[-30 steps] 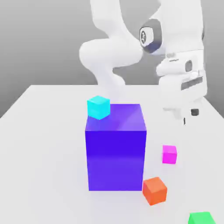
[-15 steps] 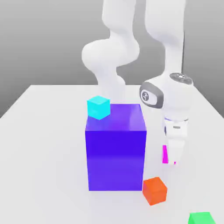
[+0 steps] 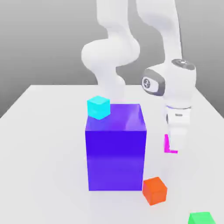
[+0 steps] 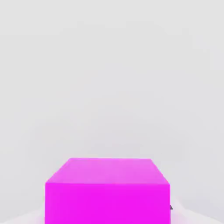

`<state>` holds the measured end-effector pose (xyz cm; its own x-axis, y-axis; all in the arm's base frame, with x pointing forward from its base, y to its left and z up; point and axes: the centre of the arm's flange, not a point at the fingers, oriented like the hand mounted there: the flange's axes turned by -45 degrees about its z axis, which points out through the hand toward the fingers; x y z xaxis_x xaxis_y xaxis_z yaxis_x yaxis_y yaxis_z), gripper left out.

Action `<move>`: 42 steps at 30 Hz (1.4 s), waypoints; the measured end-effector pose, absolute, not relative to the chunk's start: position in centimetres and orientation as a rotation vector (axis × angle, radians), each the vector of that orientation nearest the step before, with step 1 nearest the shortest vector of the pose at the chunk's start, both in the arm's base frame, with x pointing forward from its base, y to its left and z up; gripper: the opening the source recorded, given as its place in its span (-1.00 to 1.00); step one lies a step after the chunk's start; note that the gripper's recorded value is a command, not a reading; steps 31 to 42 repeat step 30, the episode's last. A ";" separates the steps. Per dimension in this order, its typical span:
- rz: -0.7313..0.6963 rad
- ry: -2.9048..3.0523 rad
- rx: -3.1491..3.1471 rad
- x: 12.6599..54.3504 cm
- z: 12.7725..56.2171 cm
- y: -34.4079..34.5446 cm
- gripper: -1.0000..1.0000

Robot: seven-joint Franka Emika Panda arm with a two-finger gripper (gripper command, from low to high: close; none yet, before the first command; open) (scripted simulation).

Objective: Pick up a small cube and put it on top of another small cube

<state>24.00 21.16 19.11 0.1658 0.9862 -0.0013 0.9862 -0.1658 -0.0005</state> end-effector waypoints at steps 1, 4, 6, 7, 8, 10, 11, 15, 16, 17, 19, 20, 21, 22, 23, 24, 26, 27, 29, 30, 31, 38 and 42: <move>-0.002 1.999 2.421 25.0 19.4 21.4 -1.00; -0.002 1.905 2.491 28.6 20.1 22.4 -1.00; -0.002 1.842 2.535 31.1 20.6 23.0 -1.00; -0.003 1.808 2.559 32.4 20.8 23.2 -1.00; -0.003 1.776 2.580 33.6 21.0 23.5 -1.00; -0.003 1.713 2.622 36.1 21.5 23.9 -1.00; -0.003 1.682 2.642 37.3 21.7 24.0 -1.00; -0.003 1.548 2.724 42.4 22.6 24.2 -1.00; -0.003 1.512 2.745 43.6 22.8 24.1 -1.00; -0.002 1.476 2.765 44.9 23.1 24.0 -1.00; -0.002 1.404 2.806 47.4 23.5 23.6 -1.00; -0.002 1.368 2.825 48.7 23.8 23.3 -1.00; -0.001 1.331 2.845 49.9 24.0 23.0 -1.00; -0.001 1.298 2.862 51.0 24.0 22.7 -1.00; -0.001 1.282 2.870 51.5 23.2 22.6 -1.00; -0.001 1.274 2.873 51.8 21.9 22.5 -1.00; -0.001 1.268 2.876 52.0 18.9 22.5 1.00; -0.001 1.268 2.876 52.0 18.9 22.5 1.00; -0.001 1.268 2.876 52.0 18.9 22.5 1.00; -0.001 1.268 2.876 52.0 18.9 22.5 1.00; -0.001 1.268 2.876 52.0 18.9 22.5 1.00; -0.001 1.268 2.876 52.0 18.9 22.5 1.00; -0.001 1.268 2.876 52.0 18.9 22.5 1.00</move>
